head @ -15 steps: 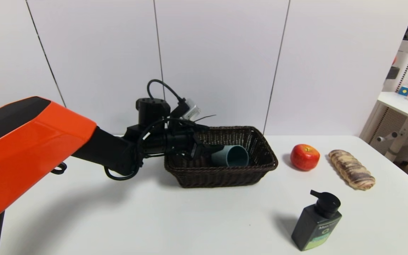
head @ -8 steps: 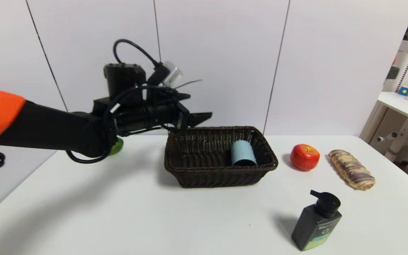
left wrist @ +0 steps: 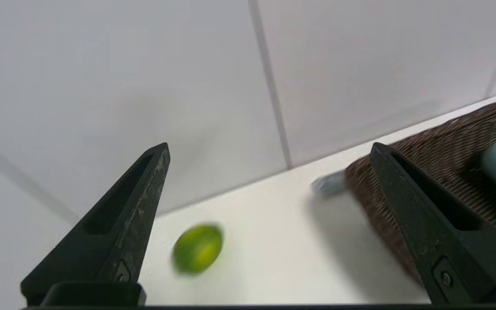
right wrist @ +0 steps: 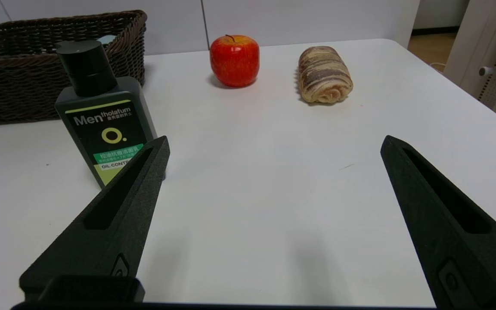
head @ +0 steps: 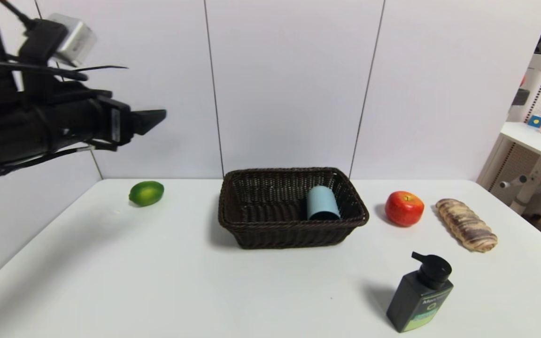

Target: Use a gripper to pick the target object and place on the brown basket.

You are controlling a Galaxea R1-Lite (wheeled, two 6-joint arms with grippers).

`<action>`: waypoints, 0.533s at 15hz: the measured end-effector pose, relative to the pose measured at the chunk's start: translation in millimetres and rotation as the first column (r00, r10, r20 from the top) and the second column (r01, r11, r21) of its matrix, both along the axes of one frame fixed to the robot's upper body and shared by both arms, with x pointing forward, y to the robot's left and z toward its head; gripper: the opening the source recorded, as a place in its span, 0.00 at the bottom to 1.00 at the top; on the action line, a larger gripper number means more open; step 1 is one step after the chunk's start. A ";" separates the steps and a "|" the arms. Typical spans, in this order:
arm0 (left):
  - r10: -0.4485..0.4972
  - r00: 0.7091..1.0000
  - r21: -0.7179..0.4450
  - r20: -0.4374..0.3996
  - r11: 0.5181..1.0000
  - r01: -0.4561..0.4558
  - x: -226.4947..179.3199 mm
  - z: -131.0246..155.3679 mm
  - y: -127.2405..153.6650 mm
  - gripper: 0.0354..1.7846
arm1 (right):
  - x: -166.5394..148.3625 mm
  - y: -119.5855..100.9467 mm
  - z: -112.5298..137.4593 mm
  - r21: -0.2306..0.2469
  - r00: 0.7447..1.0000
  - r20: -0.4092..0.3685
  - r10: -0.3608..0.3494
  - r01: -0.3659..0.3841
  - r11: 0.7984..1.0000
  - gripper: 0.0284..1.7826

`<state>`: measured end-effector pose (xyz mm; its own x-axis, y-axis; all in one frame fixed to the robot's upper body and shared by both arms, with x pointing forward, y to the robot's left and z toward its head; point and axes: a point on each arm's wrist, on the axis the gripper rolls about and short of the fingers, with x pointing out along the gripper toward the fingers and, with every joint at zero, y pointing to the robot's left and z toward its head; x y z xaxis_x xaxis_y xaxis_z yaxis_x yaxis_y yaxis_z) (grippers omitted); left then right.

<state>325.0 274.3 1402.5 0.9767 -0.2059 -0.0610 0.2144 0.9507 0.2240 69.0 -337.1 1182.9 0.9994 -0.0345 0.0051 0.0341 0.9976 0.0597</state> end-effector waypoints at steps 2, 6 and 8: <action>0.084 0.996 -0.003 -0.008 0.996 -0.084 -38.5 -9.4 19.5 0.94 | 0.0 0.0 0.0 0.000 1.000 0.000 0.000 0.000 1.000 0.95; 0.195 0.980 -0.019 -0.034 0.981 -0.196 -120.7 -55.8 46.9 0.94 | 0.0 0.0 0.0 0.000 1.000 0.000 0.000 0.000 1.000 0.95; 0.221 0.974 -0.019 -0.047 0.975 -0.222 -157.3 -91.7 53.6 0.94 | 0.0 0.0 0.0 0.000 1.000 0.000 0.000 0.000 1.000 0.95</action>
<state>167.6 327.9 1310.8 0.9946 0.0136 -0.1033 0.0069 0.9807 0.1952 69.0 -337.1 1182.9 0.9994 -0.0349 0.0051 0.0345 0.9976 0.0597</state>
